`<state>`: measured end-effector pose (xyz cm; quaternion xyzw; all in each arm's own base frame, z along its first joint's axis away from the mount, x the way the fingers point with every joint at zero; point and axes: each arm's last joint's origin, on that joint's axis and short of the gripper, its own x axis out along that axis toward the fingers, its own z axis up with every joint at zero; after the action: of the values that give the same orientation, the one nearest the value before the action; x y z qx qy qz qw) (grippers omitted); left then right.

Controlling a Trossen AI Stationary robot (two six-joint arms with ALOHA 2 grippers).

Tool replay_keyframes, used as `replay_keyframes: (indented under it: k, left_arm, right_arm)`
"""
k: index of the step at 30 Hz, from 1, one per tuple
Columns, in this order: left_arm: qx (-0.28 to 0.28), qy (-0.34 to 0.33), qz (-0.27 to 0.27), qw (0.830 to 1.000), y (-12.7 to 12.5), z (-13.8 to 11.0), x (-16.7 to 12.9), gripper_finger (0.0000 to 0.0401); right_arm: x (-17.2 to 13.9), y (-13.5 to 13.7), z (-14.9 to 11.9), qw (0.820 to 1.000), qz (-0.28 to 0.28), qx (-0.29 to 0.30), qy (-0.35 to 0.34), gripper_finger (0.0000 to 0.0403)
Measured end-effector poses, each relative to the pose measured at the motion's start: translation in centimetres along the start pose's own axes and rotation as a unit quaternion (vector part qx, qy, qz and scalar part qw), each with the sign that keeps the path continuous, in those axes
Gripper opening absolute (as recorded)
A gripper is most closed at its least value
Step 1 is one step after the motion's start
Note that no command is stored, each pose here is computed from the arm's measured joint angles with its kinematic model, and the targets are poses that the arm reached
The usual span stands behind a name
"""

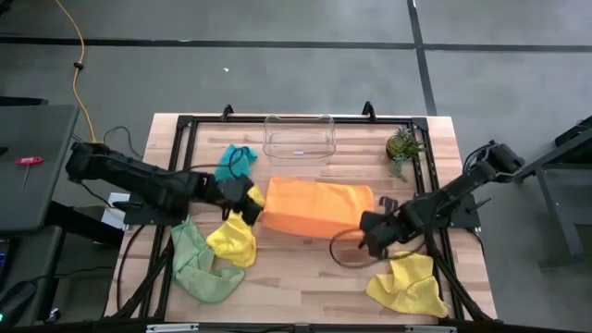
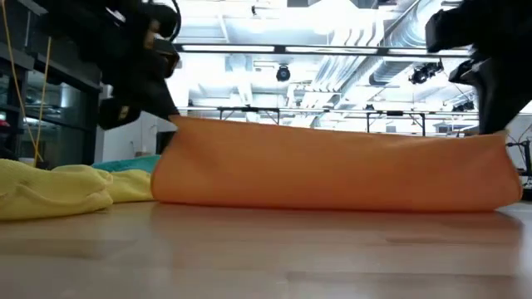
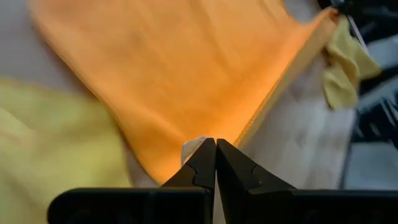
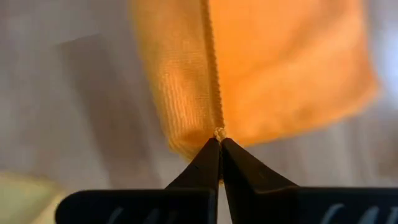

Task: Fold microfiber towels
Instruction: Fold the orange microfiber towel

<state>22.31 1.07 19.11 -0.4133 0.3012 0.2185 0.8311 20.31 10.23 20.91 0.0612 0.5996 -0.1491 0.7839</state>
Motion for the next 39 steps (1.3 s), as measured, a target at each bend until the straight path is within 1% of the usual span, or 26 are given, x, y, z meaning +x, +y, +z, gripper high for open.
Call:
replay_keyframes:
  k: [2, 7, 10, 14, 18, 23, 26, 29, 39]
  left_arm:
    - [0.0, -0.013, 0.014, 1.0, 0.7, 0.9, 0.2, 0.0]
    - [0.008, -0.027, 0.041, 0.999, 2.3, 2.6, 0.9, 0.0]
    - [0.009, -0.026, 0.052, 0.998, 3.0, 3.1, 1.5, 0.0]
    - [0.008, -0.02, 0.055, 0.998, 3.5, 3.3, 2.6, 0.0]
    - [0.005, -0.021, 0.059, 0.998, 3.6, 3.2, 3.6, 0.0]
    - [-0.001, -0.042, 0.07, 0.997, 3.7, 3.4, 3.8, 0.0]
    - [-0.001, -0.056, 0.077, 0.995, 3.7, 3.5, 3.5, 0.0]
    - [0.003, -0.065, 0.083, 0.994, 3.7, 3.6, 3.5, 0.0]
    - [0.009, -0.09, 0.114, 0.989, 3.9, 3.7, 3.5, 0.0]
  right_arm:
    - [0.2, -1.0, 0.4, 0.999, -0.028, 0.033, 0.007, 0.0]
    - [0.7, -3.3, 1.6, 0.991, -0.07, 0.112, 0.011, 0.0]
    - [1.1, -4.7, 2.2, 0.983, -0.089, 0.158, 0.019, 0.0]
    - [1.3, -6.4, 2.8, 0.972, -0.122, 0.201, 0.025, 0.0]
    - [1.6, -7.9, 3.3, 0.962, -0.132, 0.236, 0.033, 0.0]
    - [2.3, -9.2, 3.9, 0.952, -0.14, 0.267, 0.051, 0.0]
    - [3.4, -9.6, 4.3, 0.95, -0.146, 0.266, 0.074, 0.0]
    - [4.6, -10.0, 4.8, 0.947, -0.158, 0.269, 0.082, 0.0]
    - [6.7, -10.3, 5.4, 0.929, -0.164, 0.314, 0.104, 0.0]
